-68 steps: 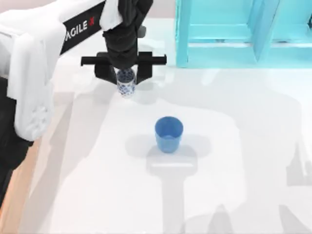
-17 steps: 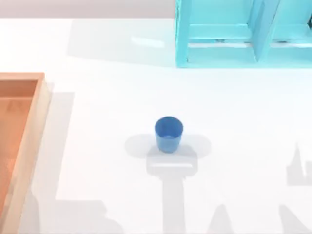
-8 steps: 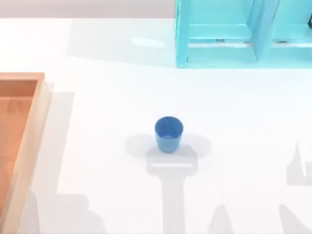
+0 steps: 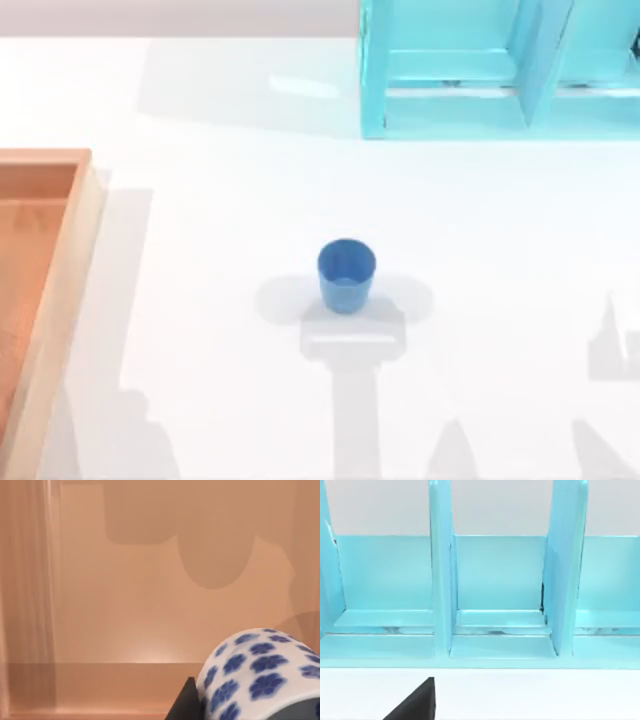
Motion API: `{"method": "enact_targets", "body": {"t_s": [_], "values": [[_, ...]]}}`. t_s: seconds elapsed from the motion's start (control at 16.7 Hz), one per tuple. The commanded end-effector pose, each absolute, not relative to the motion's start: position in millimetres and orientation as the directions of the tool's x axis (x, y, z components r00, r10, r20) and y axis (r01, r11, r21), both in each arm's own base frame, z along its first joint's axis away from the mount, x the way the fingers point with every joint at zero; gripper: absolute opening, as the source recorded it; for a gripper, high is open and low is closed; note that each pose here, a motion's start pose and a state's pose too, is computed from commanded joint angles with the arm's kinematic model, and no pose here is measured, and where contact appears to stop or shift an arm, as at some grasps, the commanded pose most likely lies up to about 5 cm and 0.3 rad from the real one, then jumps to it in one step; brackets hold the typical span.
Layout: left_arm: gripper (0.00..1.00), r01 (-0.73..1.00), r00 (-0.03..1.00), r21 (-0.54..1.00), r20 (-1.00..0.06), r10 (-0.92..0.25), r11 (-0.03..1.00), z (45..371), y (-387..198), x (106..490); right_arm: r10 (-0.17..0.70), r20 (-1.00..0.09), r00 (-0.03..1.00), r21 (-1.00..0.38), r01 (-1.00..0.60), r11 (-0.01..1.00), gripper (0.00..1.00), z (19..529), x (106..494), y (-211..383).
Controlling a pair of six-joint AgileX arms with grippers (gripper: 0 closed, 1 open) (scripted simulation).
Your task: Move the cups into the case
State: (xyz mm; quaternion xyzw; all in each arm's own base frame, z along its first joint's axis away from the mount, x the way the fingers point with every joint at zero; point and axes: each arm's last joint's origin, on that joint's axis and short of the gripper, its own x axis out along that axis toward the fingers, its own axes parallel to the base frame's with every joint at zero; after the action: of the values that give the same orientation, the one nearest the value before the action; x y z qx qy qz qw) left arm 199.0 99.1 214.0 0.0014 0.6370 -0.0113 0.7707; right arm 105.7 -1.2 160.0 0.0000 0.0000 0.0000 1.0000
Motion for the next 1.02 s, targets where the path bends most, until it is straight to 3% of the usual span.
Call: {"method": "enact_targets", "body": {"t_s": [0.18,0.96,1.02], "values": [[0.0,0.019,0.188,-0.012,-0.982,-0.016,1.0,214.0,99.1,199.0,0.0,0.0,1.0,0.0,0.0,1.0,1.0,160.0,105.7,-1.2],[0.98,0.019,0.188,-0.012,-0.982,-0.016,1.0,214.0,99.1,199.0,0.0,0.0,1.0,0.0,0.0,1.0,1.0,160.0,105.7,-1.2],[1.0,0.019,0.188,-0.012,-0.982,-0.016,1.0,214.0,99.1,199.0,0.0,0.0,1.0,0.0,0.0,1.0,1.0,160.0,105.7,-1.2]]}}
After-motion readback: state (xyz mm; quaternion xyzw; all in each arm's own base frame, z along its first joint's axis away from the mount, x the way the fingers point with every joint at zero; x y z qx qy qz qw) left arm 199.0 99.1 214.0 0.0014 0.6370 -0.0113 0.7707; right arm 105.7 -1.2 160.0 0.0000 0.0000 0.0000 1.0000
